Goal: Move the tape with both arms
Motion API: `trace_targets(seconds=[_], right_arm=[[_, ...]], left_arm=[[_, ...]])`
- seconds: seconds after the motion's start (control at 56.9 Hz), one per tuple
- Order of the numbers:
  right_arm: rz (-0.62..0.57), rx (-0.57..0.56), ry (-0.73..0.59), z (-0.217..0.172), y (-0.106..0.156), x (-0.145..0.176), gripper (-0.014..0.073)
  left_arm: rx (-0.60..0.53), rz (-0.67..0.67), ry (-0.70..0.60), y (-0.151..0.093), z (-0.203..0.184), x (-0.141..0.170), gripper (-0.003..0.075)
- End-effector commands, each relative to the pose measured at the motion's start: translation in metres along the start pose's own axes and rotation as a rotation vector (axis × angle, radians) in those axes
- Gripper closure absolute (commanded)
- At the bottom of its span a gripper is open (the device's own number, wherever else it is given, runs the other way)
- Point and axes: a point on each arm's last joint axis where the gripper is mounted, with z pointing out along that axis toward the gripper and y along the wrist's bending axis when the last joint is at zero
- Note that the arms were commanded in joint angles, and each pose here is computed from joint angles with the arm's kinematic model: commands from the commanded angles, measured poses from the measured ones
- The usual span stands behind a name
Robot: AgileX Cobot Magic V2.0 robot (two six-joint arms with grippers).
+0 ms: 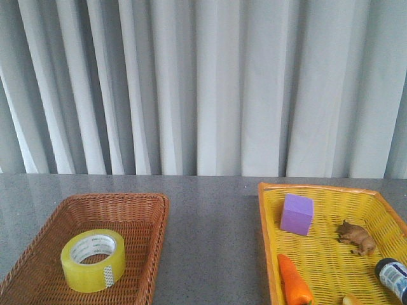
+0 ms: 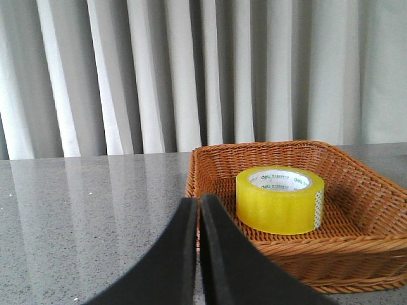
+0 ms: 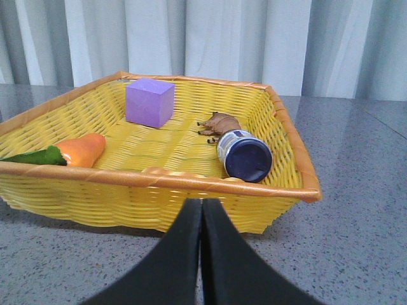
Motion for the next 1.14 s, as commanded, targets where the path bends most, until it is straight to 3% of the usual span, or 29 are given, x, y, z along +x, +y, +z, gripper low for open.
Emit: trace_targets(seconds=[0.0, 1.125], right_arm=[[-0.009, 0.004, -0.074, -0.0005, -0.0002, -0.0053, 0.0601], [-0.009, 0.004, -0.076, -0.0005, -0.0002, -0.0055, 0.0602]], left_arm=[[0.005, -0.016, -0.075, -0.0004, -0.0016, -0.0084, 0.0727], [0.002, -0.016, -0.051, -0.0003, -0.0015, -0.0062, 0.0726]])
